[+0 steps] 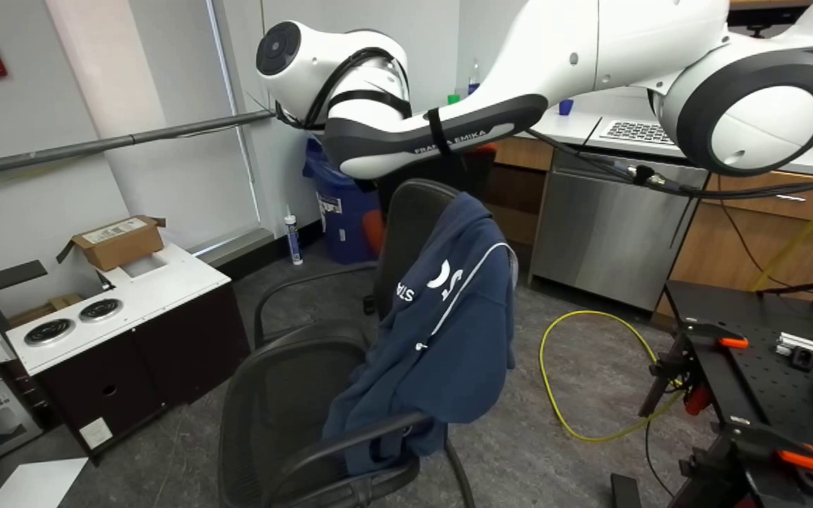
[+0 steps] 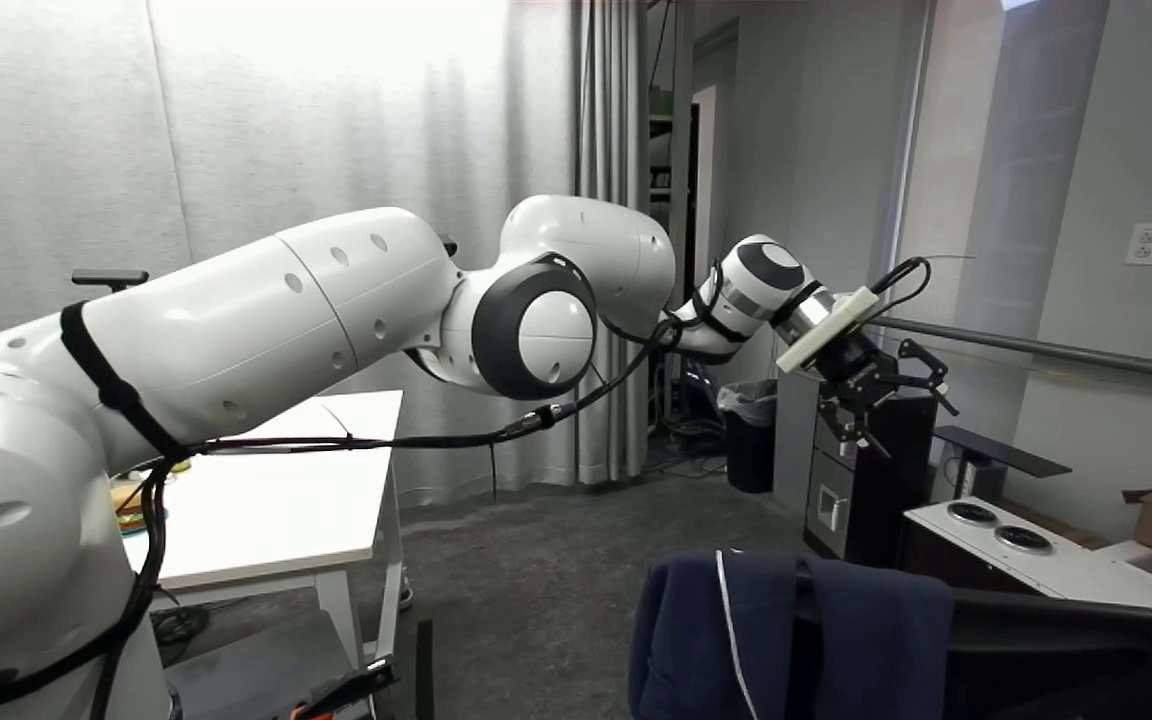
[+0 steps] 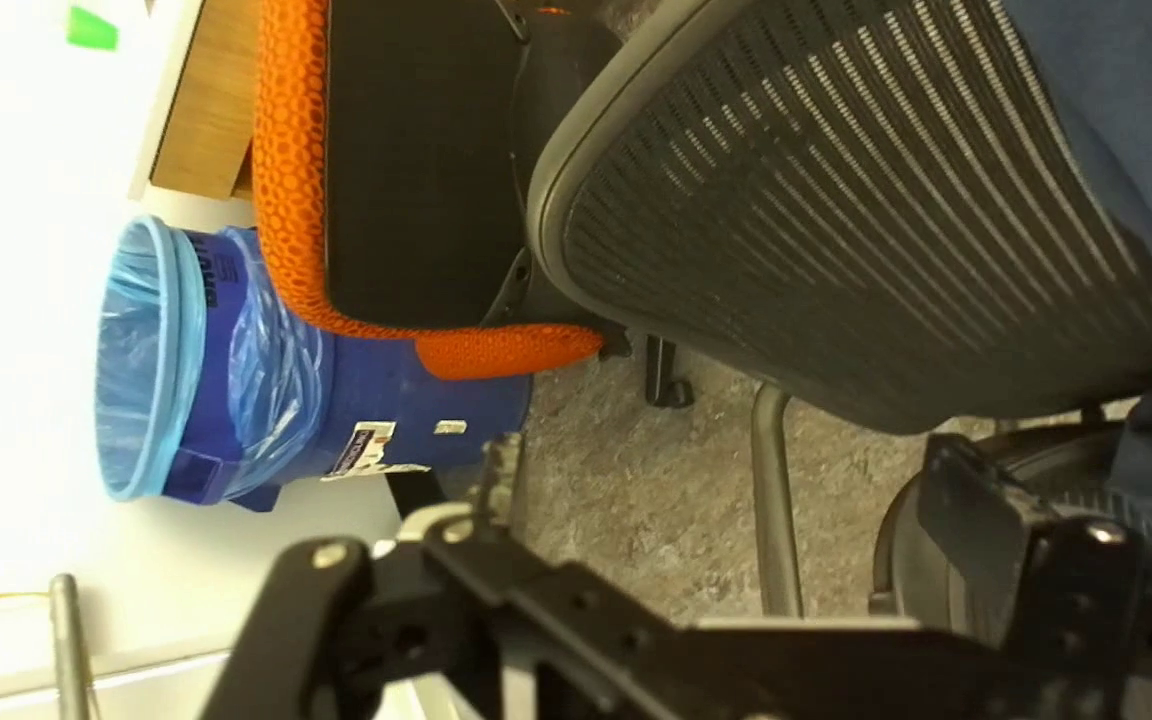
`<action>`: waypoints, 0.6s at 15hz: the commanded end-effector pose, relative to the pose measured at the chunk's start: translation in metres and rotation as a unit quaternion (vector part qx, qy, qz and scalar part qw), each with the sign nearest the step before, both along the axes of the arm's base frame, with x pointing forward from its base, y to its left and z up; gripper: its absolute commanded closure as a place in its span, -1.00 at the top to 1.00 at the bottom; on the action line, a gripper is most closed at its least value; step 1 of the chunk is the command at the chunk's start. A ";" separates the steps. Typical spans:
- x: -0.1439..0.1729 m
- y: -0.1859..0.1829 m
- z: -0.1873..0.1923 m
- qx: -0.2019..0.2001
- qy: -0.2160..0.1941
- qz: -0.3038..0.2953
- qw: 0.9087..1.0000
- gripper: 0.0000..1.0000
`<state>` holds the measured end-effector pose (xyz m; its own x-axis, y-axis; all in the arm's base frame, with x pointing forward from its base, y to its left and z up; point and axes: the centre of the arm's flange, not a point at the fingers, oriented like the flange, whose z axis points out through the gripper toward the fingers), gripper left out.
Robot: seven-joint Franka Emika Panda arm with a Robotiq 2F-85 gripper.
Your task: Put the hoodie on the seat of the chair
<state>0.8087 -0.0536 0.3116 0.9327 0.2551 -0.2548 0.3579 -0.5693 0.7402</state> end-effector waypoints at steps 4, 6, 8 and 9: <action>-0.072 -0.008 -0.004 0.072 -0.046 -0.046 0.995 1.00; -0.074 -0.012 -0.016 0.114 -0.008 -0.054 0.992 1.00; -0.078 -0.017 -0.029 0.153 0.018 -0.048 0.987 1.00; -0.081 -0.019 -0.034 0.173 0.028 -0.054 0.983 1.00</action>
<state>0.8006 -0.0583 0.2825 0.9578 0.2122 -0.1939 0.2869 -0.7474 0.5992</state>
